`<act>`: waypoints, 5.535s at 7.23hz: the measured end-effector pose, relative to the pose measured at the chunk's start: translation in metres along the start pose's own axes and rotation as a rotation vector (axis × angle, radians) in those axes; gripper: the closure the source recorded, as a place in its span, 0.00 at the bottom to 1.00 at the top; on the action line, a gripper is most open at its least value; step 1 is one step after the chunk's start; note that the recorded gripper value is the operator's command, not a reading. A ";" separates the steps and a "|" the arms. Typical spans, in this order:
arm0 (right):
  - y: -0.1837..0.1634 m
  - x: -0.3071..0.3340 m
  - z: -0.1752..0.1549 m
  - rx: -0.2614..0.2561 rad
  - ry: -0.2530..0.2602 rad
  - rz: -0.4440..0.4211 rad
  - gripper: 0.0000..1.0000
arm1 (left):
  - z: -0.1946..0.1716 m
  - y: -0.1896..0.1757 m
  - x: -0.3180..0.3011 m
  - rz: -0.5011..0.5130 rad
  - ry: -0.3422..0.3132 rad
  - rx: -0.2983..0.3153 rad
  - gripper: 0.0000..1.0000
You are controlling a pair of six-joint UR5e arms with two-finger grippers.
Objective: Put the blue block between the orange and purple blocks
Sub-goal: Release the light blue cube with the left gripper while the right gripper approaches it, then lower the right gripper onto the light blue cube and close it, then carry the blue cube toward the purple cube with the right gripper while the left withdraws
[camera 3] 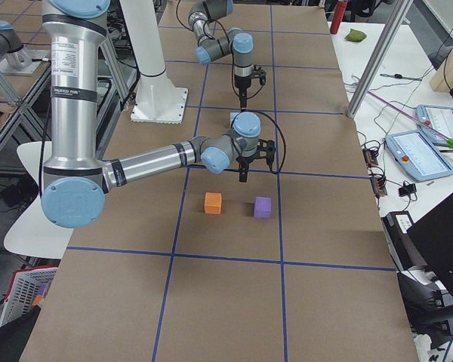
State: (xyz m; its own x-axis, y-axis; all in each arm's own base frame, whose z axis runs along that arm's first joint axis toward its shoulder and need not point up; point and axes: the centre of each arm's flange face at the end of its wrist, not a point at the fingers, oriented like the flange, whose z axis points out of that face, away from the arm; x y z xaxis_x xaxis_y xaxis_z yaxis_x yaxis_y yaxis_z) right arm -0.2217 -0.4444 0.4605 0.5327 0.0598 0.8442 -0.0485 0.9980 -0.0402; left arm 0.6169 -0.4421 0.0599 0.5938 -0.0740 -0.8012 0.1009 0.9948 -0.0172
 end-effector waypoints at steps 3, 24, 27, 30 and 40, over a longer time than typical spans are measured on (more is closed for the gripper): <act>0.016 -0.116 0.047 0.023 -0.036 0.081 0.00 | -0.055 -0.020 -0.156 0.023 0.040 0.006 0.00; 0.078 -0.297 0.178 0.143 0.050 -0.087 0.62 | -0.073 -0.011 -0.243 0.051 0.024 0.017 0.00; 0.081 -0.300 0.180 0.156 0.050 -0.094 1.00 | -0.072 -0.010 -0.243 0.052 0.023 0.015 0.00; 0.053 -0.256 0.106 0.145 0.000 -0.050 1.00 | -0.069 -0.011 -0.251 0.054 0.011 0.014 0.00; 0.042 0.122 0.008 0.073 0.190 -0.031 1.00 | -0.110 -0.078 -0.472 0.234 -0.108 -0.027 0.00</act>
State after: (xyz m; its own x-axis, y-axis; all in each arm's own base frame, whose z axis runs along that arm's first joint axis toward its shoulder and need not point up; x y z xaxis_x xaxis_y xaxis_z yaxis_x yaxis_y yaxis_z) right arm -0.1650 -0.3955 0.5660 0.6843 0.0390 0.7281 -0.0869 0.9958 0.0283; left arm 0.2404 -0.4769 0.3738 0.6802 0.1531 -0.7169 -0.0703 0.9871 0.1441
